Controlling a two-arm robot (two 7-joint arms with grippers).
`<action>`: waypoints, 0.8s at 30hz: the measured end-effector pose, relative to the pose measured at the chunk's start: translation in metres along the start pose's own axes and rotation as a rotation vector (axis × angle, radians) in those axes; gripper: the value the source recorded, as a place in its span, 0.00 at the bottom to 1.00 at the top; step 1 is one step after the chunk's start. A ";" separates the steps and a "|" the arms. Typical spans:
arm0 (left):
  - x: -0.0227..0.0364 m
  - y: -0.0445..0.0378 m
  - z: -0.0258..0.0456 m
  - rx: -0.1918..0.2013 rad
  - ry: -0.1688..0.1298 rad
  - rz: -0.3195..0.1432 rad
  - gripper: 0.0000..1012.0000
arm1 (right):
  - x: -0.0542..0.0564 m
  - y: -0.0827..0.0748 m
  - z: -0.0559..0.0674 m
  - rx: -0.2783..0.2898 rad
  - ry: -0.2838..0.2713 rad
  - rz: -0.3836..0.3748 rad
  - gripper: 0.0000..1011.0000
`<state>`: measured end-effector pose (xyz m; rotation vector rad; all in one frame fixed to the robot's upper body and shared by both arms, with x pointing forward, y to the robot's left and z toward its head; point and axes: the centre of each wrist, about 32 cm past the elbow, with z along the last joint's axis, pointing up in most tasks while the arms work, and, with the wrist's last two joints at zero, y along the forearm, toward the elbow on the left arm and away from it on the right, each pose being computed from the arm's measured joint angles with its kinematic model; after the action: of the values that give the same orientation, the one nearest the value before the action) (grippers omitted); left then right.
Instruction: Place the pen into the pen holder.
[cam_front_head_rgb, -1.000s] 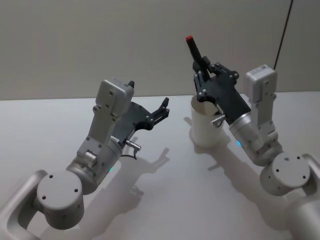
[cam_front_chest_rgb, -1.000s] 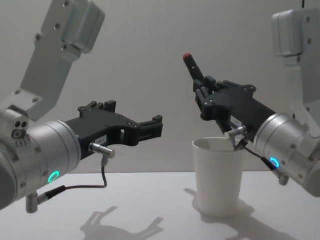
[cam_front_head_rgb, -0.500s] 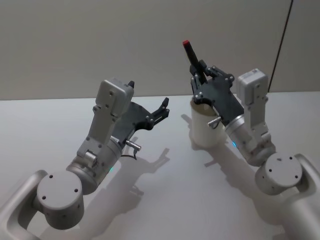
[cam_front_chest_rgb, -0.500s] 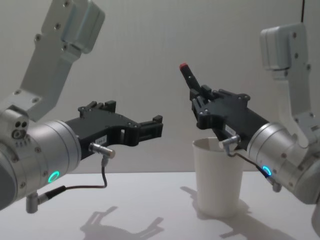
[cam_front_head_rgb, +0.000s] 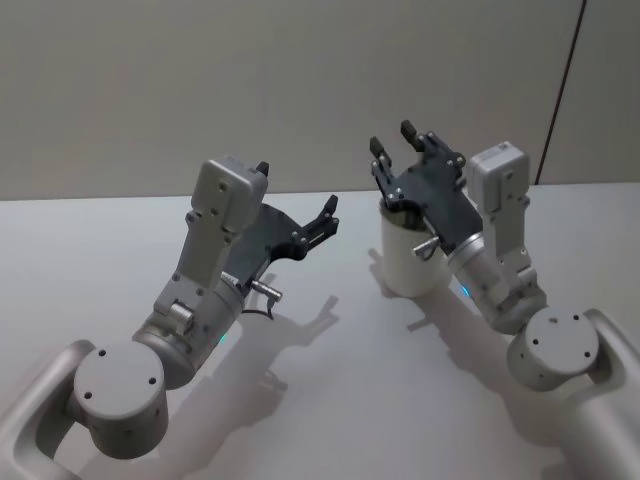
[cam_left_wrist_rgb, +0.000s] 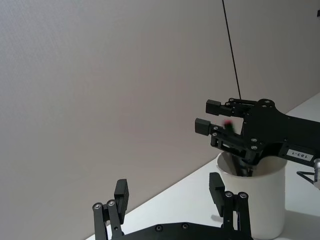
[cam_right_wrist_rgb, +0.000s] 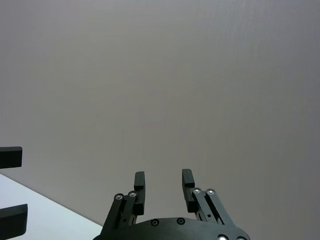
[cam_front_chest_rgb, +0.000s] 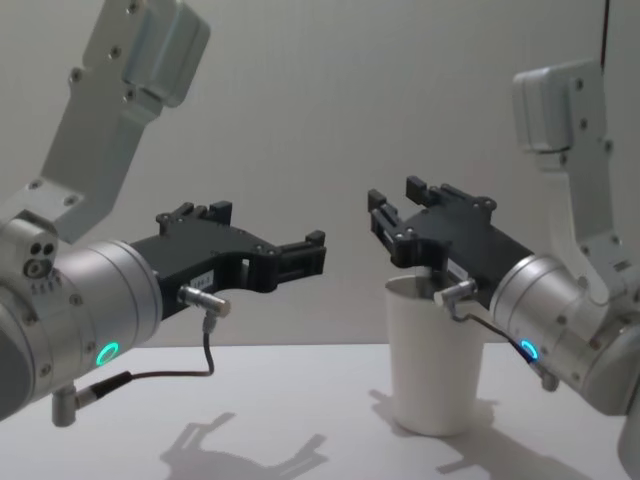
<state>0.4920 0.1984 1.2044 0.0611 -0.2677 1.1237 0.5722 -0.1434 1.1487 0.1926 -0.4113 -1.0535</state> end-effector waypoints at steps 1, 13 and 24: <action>0.0000 0.0000 0.0000 0.000 0.000 0.000 0.99 | 0.000 0.000 0.000 0.000 0.000 0.000 0.43; 0.0000 0.0000 0.0000 0.000 0.000 0.000 0.99 | 0.000 0.000 -0.002 -0.003 -0.001 0.000 0.81; 0.0000 0.0000 0.0000 0.000 0.000 0.000 0.99 | 0.001 0.000 0.004 0.006 0.024 0.000 0.99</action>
<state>0.4920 0.1984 1.2044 0.0611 -0.2677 1.1238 0.5704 -0.1440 1.1526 0.2102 -0.3932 -1.0488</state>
